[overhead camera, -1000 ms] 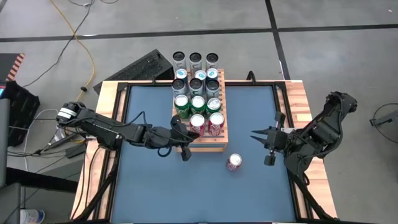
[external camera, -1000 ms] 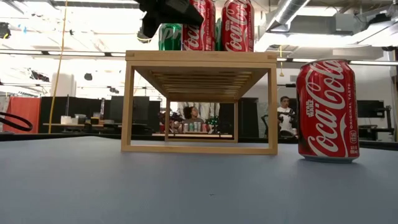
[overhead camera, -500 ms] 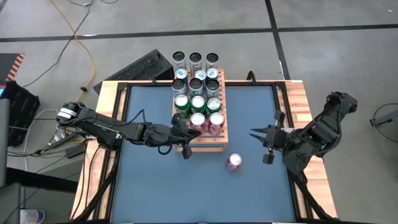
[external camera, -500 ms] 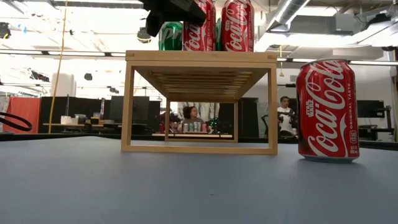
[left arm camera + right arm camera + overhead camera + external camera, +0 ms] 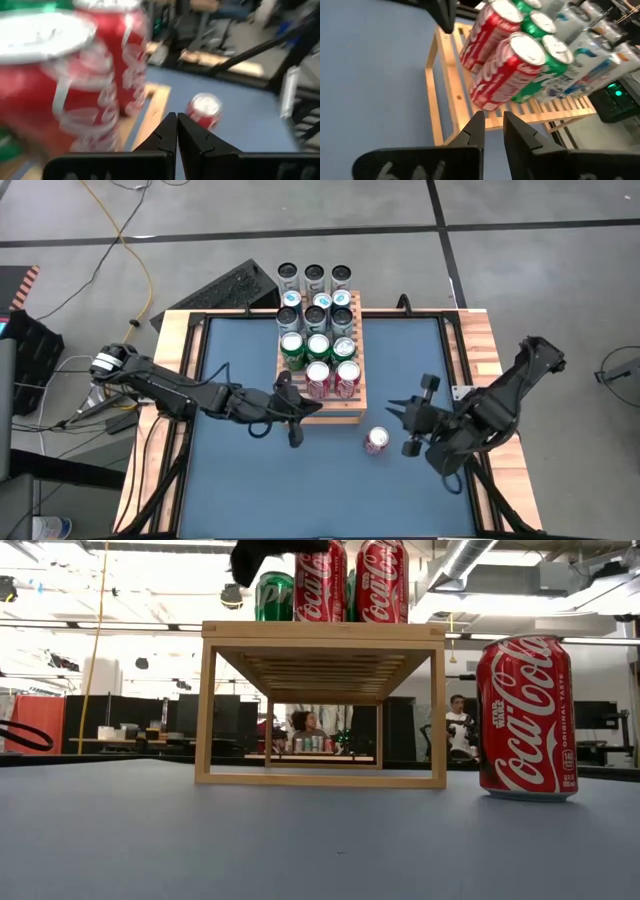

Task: Place canned beverage on shelf
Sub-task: Put the left red soda can on the shelf aligned with the other red soda can, then put the red soda can on the shelf aligned with the other red soda cans

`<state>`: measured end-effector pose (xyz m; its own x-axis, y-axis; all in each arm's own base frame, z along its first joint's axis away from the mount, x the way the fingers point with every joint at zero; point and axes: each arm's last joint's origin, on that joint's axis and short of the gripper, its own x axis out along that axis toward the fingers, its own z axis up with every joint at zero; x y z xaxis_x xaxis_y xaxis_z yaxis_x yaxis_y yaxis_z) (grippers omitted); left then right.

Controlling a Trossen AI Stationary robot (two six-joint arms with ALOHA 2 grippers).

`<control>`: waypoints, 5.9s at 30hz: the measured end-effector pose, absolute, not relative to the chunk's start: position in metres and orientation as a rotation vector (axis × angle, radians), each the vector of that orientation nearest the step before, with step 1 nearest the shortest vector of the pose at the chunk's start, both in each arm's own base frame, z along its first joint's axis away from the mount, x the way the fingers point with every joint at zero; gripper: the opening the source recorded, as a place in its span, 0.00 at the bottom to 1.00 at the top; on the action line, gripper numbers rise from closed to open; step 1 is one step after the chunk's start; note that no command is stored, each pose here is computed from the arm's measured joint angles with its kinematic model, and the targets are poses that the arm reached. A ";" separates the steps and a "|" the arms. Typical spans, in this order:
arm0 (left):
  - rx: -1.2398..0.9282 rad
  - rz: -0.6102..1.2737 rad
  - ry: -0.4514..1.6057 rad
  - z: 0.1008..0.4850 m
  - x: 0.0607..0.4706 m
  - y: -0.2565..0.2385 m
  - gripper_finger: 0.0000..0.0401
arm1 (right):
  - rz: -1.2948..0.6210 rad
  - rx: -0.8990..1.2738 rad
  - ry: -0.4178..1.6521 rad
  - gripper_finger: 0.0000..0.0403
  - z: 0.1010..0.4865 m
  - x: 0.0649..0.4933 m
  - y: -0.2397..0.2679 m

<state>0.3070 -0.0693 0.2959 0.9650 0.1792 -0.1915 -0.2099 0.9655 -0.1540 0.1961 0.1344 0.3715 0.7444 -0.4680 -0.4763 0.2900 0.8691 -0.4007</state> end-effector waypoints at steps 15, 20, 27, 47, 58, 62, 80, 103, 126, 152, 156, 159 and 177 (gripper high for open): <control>-0.143 0.394 0.216 0.287 0.307 -0.062 0.00 | -0.398 -0.290 0.594 0.16 0.366 0.209 0.144; -0.148 0.401 0.217 0.287 0.308 -0.055 0.00 | -0.401 -0.285 0.593 0.16 0.365 0.212 0.145; -0.130 0.392 0.208 0.289 0.309 -0.052 0.00 | -0.399 -0.295 0.593 0.16 0.365 0.213 0.144; -0.232 -0.087 0.025 0.312 0.301 -0.108 0.05 | -0.172 -0.148 0.772 0.20 0.357 0.212 0.152; -0.270 -0.196 0.016 0.314 0.293 -0.129 0.38 | -0.138 -0.096 0.962 0.68 0.330 0.227 0.163; -0.319 -0.185 0.037 0.313 0.293 -0.129 0.48 | -0.176 -0.114 0.987 0.78 0.318 0.240 0.164; -0.482 -0.167 0.120 0.306 0.293 -0.129 0.55 | -0.318 0.022 1.231 0.80 0.272 0.279 0.145; -0.504 -0.162 0.139 0.304 0.293 -0.129 0.55 | -0.312 0.064 1.280 0.80 0.280 0.279 0.124; -0.474 -0.092 0.207 0.296 0.292 -0.127 0.55 | -0.276 0.072 1.255 0.80 0.281 0.282 0.127; -0.473 -0.081 0.213 0.295 0.292 -0.127 0.55 | -0.196 0.018 1.285 0.75 0.240 0.283 0.122; -0.471 -0.079 0.220 0.294 0.292 -0.127 0.55 | -0.195 0.019 1.284 0.65 0.241 0.283 0.122; -0.469 -0.078 0.225 0.294 0.292 -0.127 0.55 | -0.195 0.019 1.284 0.59 0.241 0.283 0.122; -0.423 -0.078 0.195 0.296 0.292 -0.126 0.55 | -0.017 0.042 1.079 0.59 0.327 0.285 0.155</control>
<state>0.2923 -0.1263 0.2964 0.9784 -0.1156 -0.1711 0.0348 0.9090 -0.4153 0.2848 0.1547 0.3273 0.4722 0.0063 -0.8815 0.0344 0.9991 0.0256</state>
